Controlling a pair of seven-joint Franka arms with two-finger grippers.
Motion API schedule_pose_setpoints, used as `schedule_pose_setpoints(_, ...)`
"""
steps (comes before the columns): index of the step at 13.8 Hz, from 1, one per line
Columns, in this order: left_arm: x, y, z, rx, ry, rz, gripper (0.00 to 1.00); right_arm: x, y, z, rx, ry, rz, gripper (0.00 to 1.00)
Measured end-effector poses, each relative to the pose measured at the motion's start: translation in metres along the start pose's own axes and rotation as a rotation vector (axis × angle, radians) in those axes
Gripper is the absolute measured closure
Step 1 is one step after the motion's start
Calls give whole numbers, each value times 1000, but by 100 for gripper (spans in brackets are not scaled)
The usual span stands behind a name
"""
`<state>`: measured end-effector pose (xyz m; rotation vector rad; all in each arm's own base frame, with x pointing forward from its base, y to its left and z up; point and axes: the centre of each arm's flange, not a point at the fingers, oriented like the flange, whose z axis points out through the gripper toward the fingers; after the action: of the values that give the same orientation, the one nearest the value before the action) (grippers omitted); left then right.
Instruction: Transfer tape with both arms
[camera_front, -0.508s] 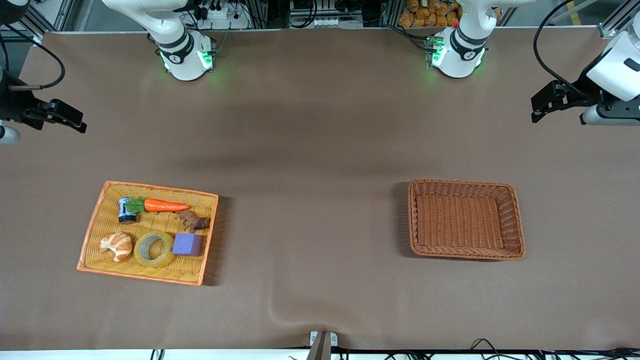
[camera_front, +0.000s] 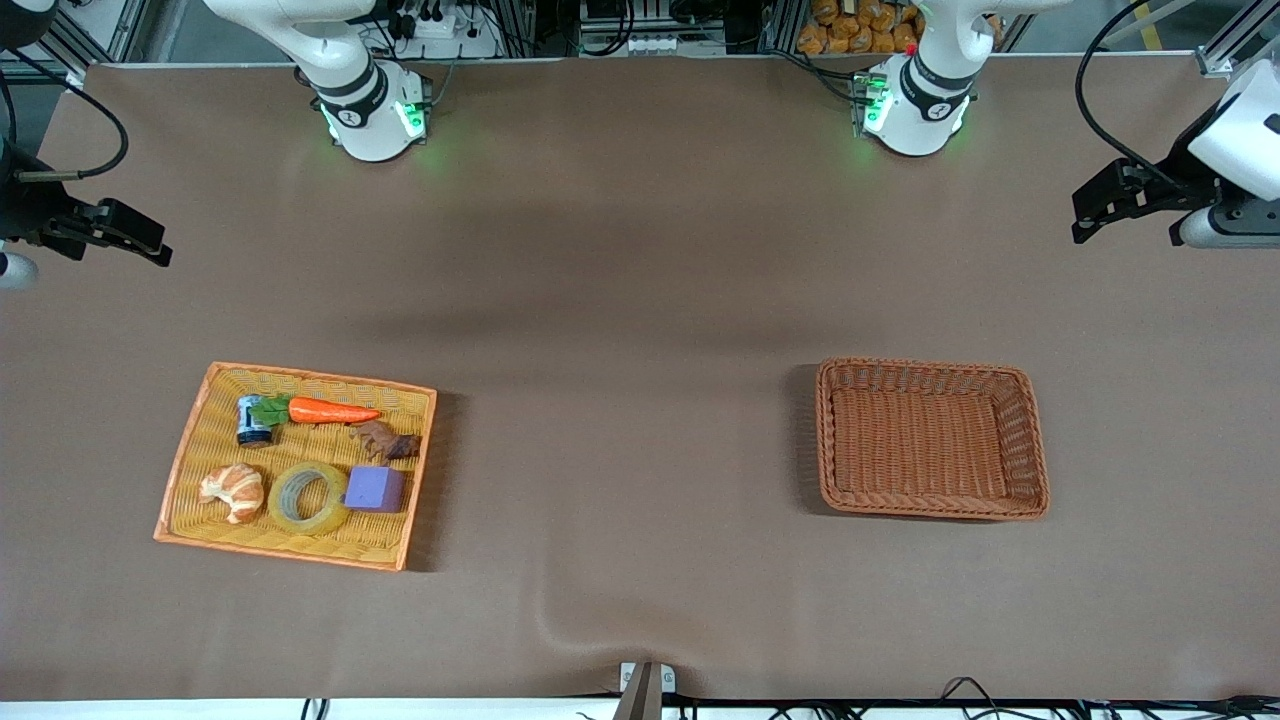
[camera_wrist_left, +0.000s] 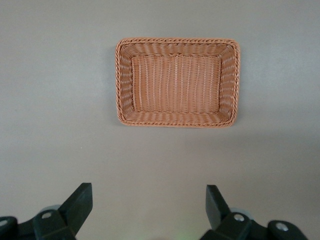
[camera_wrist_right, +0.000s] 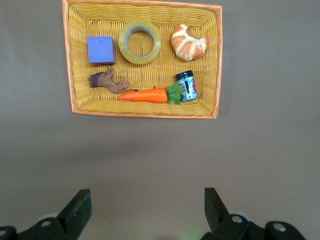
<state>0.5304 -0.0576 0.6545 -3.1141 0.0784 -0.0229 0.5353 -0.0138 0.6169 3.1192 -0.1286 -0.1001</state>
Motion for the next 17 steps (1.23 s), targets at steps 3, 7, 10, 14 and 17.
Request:
schedule_pose_setpoints(3,1,0,1,0,-1,0,0,0,0,0,0,2,-1,0)
schedule_pose_setpoints(7,2,0,2,0,-4,0,0,1,-1,0,0,5,-3,0)
schedule_pose_setpoints(10,3,0,0,-1,2,1,0,1,-1,1,0,4,-4,0)
schedule_pose_setpoints(14,3,1,1,-1,0,2,0,2,-1,2,0,2,-8,0)
schedule_pose_setpoints(17,6,3,6,-1,-9,5,0,5,-2,12,-2,-18,-9,0)
